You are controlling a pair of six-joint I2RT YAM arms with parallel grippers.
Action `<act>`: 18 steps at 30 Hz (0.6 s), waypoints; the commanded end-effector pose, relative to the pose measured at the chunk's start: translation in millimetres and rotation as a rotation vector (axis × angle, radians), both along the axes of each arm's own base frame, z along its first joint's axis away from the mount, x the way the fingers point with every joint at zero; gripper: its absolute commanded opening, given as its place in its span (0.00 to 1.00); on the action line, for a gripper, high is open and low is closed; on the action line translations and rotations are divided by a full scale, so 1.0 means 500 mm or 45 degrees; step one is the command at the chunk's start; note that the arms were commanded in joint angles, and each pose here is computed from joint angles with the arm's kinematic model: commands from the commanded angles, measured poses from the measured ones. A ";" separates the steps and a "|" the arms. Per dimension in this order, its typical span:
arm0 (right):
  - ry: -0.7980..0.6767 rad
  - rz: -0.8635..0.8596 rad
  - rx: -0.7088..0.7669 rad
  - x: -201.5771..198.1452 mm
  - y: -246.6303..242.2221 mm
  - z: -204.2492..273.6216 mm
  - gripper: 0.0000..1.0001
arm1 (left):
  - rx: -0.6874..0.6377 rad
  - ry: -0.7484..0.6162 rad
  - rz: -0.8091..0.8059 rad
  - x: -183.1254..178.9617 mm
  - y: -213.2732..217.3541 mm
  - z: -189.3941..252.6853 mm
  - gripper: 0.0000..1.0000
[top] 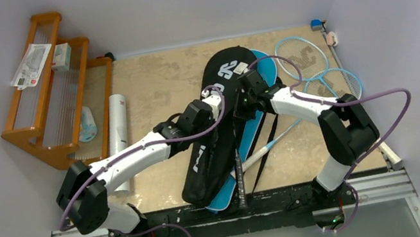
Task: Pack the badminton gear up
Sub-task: Place the racket in the racket bag.
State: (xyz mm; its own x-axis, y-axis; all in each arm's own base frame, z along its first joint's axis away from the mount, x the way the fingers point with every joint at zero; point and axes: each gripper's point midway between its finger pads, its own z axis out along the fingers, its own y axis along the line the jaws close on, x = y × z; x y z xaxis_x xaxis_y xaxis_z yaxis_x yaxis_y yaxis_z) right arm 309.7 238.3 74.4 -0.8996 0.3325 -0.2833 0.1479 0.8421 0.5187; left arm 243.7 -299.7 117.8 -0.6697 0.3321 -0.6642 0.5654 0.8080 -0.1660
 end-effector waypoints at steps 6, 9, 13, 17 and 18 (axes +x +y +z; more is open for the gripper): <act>-0.168 -0.322 0.054 0.116 0.001 0.047 0.00 | -0.344 0.176 -0.153 -0.092 -0.059 0.073 0.00; -0.298 -0.184 0.112 0.122 0.020 0.063 0.07 | -0.367 0.171 -0.144 -0.092 -0.057 0.071 0.00; -0.394 -0.041 0.247 0.102 0.047 0.091 0.35 | -0.349 0.162 -0.081 -0.071 -0.045 0.037 0.00; -0.342 0.029 0.231 0.068 0.035 0.085 0.48 | -0.369 0.120 -0.039 -0.051 -0.040 0.030 0.00; -0.325 0.045 0.231 0.057 0.030 0.081 0.49 | -0.373 0.108 -0.026 -0.045 -0.038 0.030 0.00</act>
